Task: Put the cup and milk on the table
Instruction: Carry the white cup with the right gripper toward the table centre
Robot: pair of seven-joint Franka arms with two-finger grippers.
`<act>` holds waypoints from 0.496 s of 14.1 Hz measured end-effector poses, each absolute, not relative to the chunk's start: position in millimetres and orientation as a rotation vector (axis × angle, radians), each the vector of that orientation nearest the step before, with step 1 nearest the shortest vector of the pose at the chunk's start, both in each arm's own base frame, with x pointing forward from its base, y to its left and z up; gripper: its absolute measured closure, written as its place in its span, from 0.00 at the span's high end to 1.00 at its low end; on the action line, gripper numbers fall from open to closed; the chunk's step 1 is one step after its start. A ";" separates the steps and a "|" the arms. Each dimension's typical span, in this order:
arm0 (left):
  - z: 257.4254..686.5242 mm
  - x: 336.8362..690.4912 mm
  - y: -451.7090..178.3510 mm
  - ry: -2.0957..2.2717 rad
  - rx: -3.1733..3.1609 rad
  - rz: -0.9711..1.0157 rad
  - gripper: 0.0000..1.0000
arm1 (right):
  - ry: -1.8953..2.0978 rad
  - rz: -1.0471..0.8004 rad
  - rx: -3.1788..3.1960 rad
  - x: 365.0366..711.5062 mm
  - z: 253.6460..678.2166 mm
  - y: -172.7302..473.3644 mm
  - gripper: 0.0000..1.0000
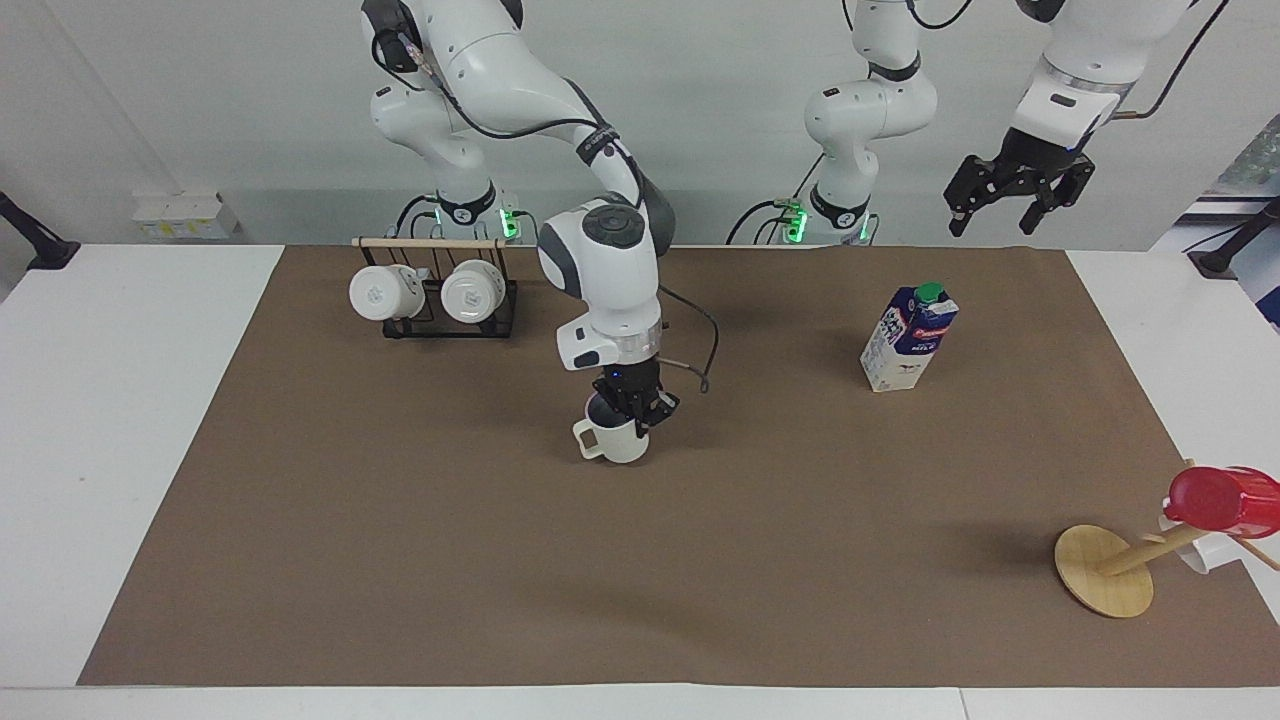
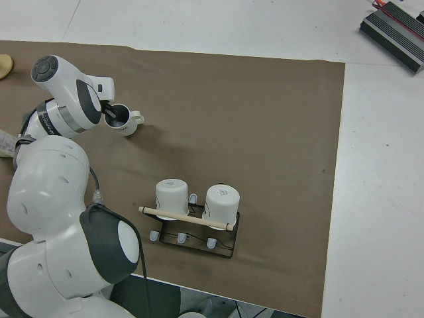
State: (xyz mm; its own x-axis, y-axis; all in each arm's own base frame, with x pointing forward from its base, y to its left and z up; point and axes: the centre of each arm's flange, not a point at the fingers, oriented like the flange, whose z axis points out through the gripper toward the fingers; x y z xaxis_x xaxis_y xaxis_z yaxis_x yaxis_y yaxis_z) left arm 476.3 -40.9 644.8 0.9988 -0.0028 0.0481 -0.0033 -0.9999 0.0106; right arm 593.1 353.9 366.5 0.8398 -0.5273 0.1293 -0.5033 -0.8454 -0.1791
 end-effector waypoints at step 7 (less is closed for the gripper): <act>644.8 476.3 -40.9 -0.005 3.130 0.075 1.00 | 0.778 -0.250 -2.910 586.1 352.8 368.2 0.04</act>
